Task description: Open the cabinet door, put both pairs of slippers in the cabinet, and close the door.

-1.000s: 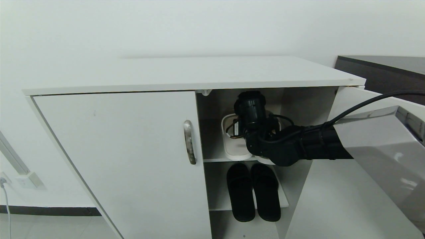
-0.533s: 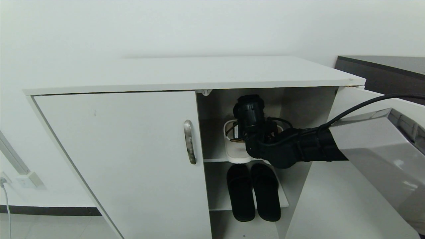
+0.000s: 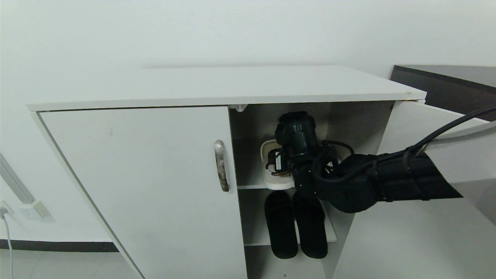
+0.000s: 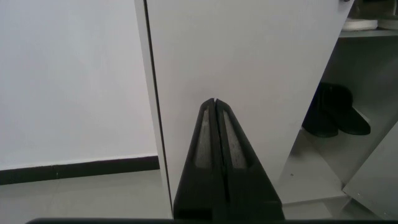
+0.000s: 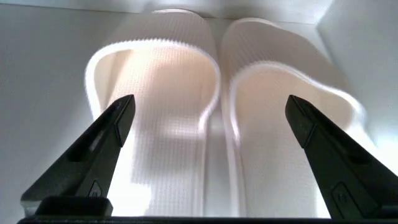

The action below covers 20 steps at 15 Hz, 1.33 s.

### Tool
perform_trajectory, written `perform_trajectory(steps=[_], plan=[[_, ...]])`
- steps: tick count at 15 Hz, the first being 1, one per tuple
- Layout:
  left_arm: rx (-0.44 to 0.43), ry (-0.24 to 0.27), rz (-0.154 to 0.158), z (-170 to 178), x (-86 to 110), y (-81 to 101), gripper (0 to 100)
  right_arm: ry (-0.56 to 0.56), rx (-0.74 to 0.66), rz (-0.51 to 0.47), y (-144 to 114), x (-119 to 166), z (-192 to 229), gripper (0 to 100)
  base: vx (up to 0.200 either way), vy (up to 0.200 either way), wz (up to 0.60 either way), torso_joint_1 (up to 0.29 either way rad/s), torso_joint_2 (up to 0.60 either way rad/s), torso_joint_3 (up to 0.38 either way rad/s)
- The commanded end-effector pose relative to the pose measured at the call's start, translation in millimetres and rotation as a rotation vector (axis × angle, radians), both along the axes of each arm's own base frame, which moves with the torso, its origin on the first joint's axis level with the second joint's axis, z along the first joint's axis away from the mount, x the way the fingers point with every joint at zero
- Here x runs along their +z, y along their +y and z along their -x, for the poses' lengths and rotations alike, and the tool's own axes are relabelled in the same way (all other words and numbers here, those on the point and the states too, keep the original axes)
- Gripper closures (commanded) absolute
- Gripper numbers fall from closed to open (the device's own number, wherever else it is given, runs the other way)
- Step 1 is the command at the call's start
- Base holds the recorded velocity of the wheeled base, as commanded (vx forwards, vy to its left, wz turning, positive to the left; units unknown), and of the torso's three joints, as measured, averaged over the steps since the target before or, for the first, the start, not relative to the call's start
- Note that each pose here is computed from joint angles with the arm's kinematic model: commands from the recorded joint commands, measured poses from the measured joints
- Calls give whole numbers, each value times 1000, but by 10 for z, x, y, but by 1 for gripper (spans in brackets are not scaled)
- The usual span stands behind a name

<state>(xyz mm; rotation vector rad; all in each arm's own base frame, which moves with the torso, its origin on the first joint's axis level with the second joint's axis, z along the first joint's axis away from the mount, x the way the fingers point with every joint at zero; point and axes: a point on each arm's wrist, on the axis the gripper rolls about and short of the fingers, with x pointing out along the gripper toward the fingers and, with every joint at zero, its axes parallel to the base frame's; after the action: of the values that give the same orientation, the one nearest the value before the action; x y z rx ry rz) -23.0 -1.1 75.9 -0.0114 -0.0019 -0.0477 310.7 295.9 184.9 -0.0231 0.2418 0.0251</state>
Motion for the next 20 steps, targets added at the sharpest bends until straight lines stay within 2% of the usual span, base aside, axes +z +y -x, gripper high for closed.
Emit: perform_trajectory(steps=[1,6,12,13,20], plan=[[0,1,1,-1,0,0,100,-31,36,-30,-97,214,322,0,0,0,0,0,0,0],[0,2,1,-1,-1,0,100,-38,97,-36,-292,165,783,0,0,0,0,0,0,0],[0,1,1,-1,0,0,100,-57,133,-71,-406,-31,938,0,0,0,0,0,0,0],[0,2,1,-1,-1,0,100,-45,152,-66,-389,-92,929,100,0,0,0,0,0,0],[0,1,-1,-1,0,0,100,-26,158,-46,-331,-232,886,100,0,0,0,0,0,0]])
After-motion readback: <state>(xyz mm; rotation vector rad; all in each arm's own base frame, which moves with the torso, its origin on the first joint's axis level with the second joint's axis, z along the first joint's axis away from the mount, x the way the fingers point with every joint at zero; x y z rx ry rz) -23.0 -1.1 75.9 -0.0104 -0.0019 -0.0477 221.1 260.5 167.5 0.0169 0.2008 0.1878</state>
